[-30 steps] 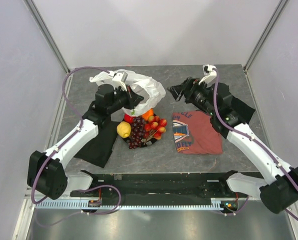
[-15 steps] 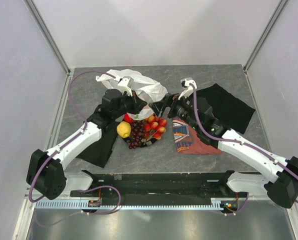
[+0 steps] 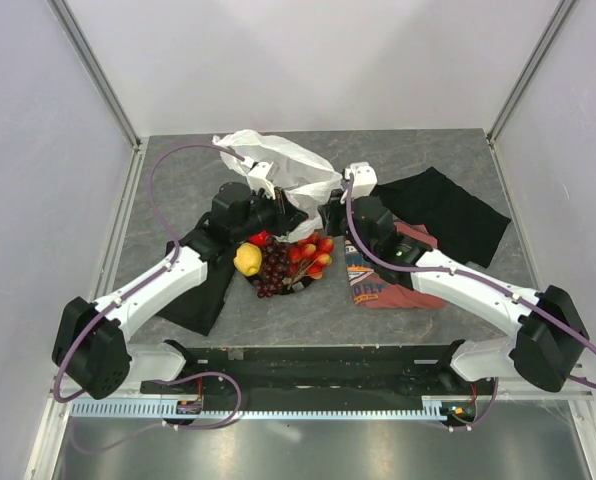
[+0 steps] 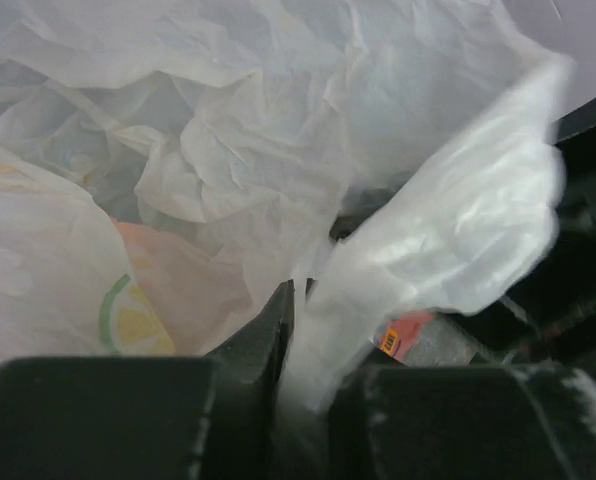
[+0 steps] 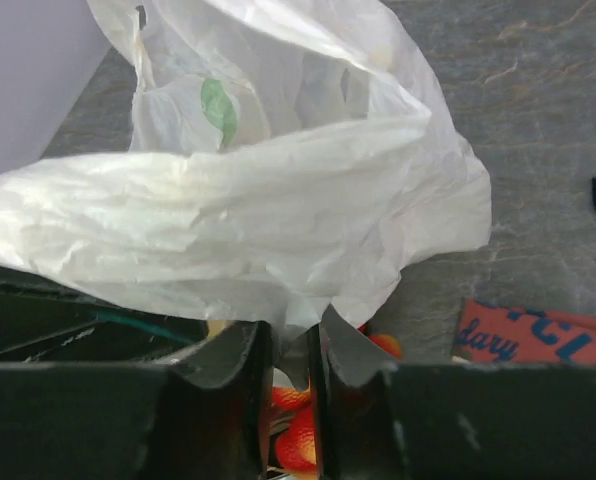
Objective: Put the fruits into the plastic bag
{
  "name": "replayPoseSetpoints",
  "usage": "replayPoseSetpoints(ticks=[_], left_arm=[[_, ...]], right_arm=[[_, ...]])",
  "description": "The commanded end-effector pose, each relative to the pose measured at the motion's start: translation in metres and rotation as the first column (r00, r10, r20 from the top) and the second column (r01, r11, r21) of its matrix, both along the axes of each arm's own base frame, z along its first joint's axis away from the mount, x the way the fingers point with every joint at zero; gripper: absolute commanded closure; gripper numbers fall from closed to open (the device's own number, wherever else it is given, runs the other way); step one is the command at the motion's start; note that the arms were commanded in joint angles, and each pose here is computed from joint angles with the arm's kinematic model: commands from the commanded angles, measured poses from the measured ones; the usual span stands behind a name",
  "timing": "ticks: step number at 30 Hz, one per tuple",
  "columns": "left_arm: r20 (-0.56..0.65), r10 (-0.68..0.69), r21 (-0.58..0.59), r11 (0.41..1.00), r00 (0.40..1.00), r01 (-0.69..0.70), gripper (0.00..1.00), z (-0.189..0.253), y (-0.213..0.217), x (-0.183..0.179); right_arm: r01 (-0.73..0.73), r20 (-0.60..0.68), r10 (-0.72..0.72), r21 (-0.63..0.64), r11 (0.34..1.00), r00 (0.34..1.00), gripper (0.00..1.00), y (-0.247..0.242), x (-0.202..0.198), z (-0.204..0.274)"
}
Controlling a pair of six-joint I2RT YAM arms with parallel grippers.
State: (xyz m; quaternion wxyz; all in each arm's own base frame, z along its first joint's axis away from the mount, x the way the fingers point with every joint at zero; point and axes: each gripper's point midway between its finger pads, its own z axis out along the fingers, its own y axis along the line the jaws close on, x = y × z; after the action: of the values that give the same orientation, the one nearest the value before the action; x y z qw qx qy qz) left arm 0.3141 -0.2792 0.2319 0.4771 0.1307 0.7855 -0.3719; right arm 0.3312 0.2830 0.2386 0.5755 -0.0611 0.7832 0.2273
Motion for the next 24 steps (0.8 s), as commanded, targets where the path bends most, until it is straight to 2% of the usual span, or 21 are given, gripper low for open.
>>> replayPoseSetpoints(ticks=[1,2,4,5,7,8,11,14,16,18,21,24], left_arm=[[0.018,-0.061,-0.05,0.997,0.998,0.062,0.63,0.021,-0.005,-0.019],[0.042,-0.068,-0.042,0.997,0.997,0.069,0.42,0.029,-0.003,-0.02],[0.065,-0.049,0.005,0.999,0.997,0.049,0.27,0.037,0.009,-0.026],[0.089,-0.037,0.017,0.999,0.995,0.035,0.12,0.048,0.014,-0.026],[0.109,0.0,0.067,0.998,0.994,-0.008,0.03,0.055,0.03,-0.03],[0.178,0.009,0.073,0.997,0.984,-0.023,0.01,0.076,0.039,-0.034],[0.278,0.074,0.117,0.987,0.958,-0.11,0.01,0.098,0.068,-0.04],[0.327,0.164,0.201,0.95,0.931,-0.238,0.01,0.103,0.099,-0.031],[0.301,0.249,0.294,0.894,0.921,-0.338,0.01,0.09,0.129,-0.018],[0.278,0.294,0.307,0.875,0.914,-0.375,0.01,0.089,0.147,-0.007],[0.231,0.237,0.272,0.916,0.944,-0.297,0.01,0.078,0.143,-0.005],[0.25,0.274,0.33,0.878,0.929,-0.347,0.01,0.061,0.158,0.006]], right_arm=[[0.058,0.105,-0.061,0.039,0.998,0.993,0.92,-0.004,0.015,0.035],[0.05,0.12,-0.053,0.028,0.998,0.991,1.0,-0.005,0.017,0.036],[-0.012,0.156,0.004,0.049,0.999,0.988,1.0,-0.007,0.02,0.046],[-0.045,0.173,0.034,0.059,0.997,0.984,1.0,-0.008,0.021,0.051],[-0.14,0.226,0.123,0.06,0.988,0.966,1.0,-0.013,0.024,0.061],[-0.169,0.242,0.152,0.05,0.984,0.958,1.0,-0.015,0.025,0.064],[-0.286,0.294,0.272,0.005,0.958,0.917,1.0,-0.018,0.026,0.074],[-0.38,0.301,0.358,0.014,0.925,0.884,1.0,-0.019,0.028,0.08],[-0.384,0.282,0.356,0.049,0.922,0.891,1.0,-0.024,0.035,0.079],[-0.396,0.272,0.363,0.077,0.915,0.891,1.0,-0.025,0.037,0.081],[-0.401,0.255,0.363,0.116,0.909,0.896,1.0,-0.026,0.04,0.081],[-0.438,0.239,0.398,0.148,0.886,0.886,1.0,-0.024,0.039,0.077]])
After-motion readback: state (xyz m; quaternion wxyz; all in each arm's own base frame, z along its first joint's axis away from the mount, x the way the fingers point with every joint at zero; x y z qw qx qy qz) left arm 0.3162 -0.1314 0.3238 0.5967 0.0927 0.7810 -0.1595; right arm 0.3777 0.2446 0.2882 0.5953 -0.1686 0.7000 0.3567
